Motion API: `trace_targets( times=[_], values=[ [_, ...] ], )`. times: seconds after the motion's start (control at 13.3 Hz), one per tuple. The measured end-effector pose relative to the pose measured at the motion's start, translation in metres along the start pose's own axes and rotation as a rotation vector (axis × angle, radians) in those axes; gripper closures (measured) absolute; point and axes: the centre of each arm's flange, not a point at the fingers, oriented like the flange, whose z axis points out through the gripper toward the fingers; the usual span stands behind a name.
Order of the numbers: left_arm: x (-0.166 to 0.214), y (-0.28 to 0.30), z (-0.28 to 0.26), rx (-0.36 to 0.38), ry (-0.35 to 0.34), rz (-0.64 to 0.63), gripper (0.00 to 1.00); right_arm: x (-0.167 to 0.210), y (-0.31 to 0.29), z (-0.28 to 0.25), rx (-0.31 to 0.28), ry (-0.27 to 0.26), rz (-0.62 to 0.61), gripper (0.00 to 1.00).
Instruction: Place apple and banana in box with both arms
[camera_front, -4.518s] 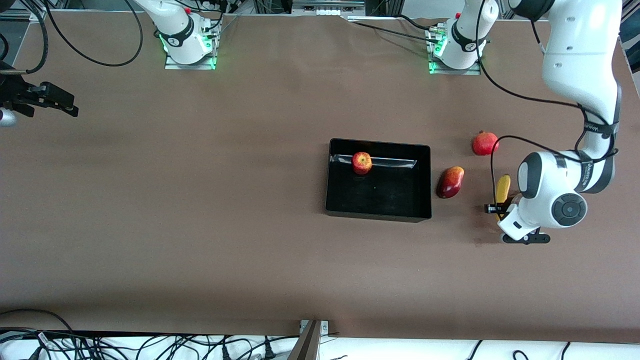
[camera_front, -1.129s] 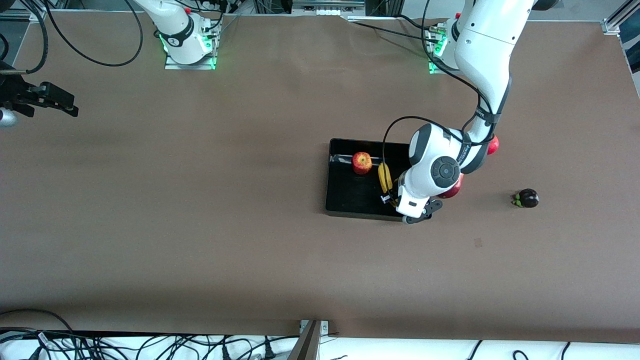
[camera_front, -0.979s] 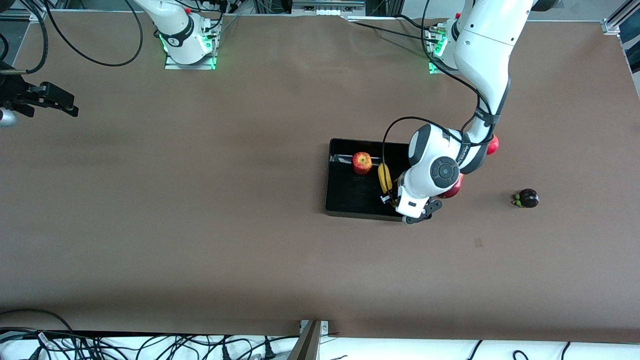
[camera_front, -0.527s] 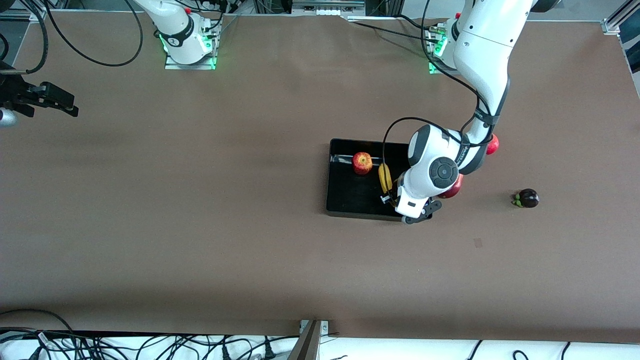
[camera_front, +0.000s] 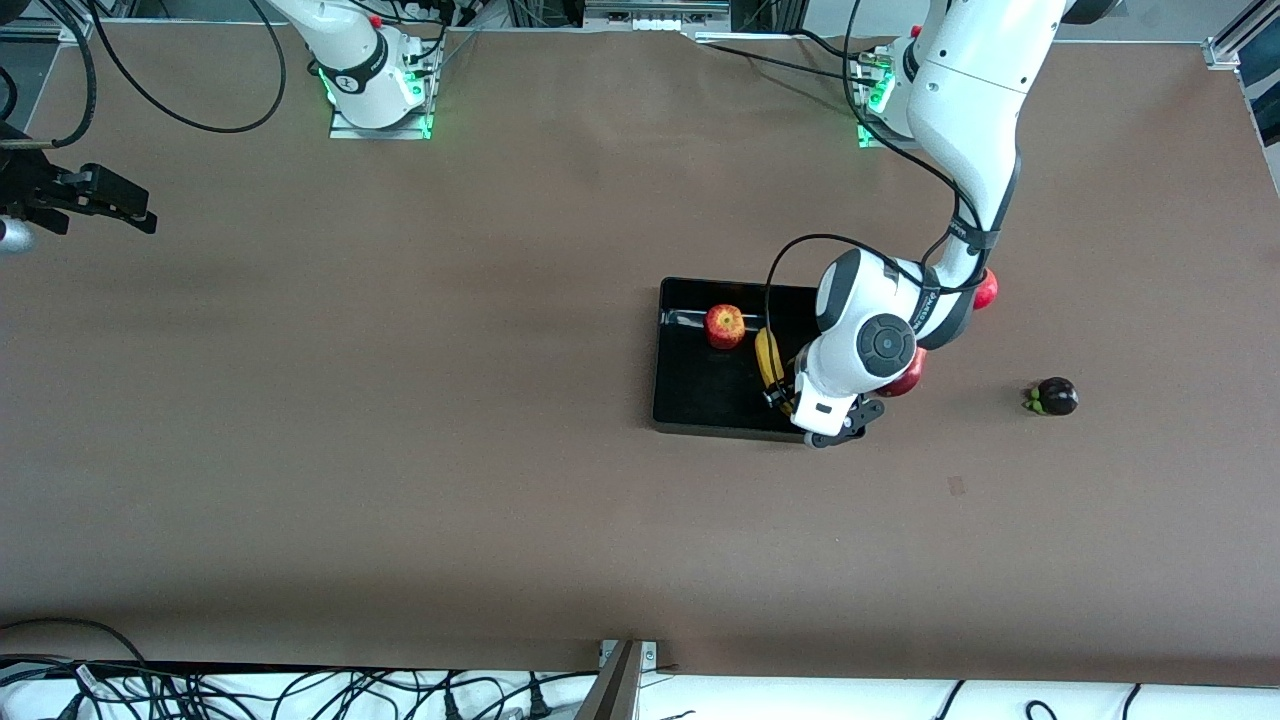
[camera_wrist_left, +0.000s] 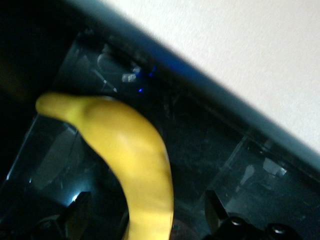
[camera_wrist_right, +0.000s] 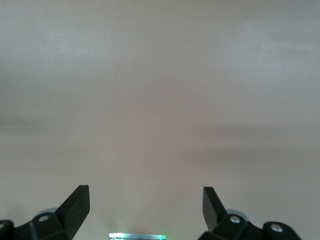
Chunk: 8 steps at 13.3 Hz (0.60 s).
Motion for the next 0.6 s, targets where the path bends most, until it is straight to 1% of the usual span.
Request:
trace_targets(
  times=[0.15, 0.38, 0.53, 0.6],
  values=[
    [-0.017, 0.009, -0.016, 0.062, -0.019, -0.005, 0.00, 0.000, 0.000, 0.000, 0.000, 0.000, 0.000, 0.00],
    [-0.041, 0.017, -0.067, 0.119, -0.031, 0.012, 0.00, 0.000, 0.000, 0.000, 0.000, 0.000, 0.000, 0.00],
    [-0.045, 0.015, -0.106, 0.171, -0.032, 0.052, 0.00, 0.000, 0.000, 0.000, 0.000, 0.000, 0.000, 0.00],
    [-0.043, 0.012, -0.126, 0.197, -0.043, 0.093, 0.00, 0.000, 0.000, 0.000, 0.000, 0.000, 0.000, 0.00]
  ],
)
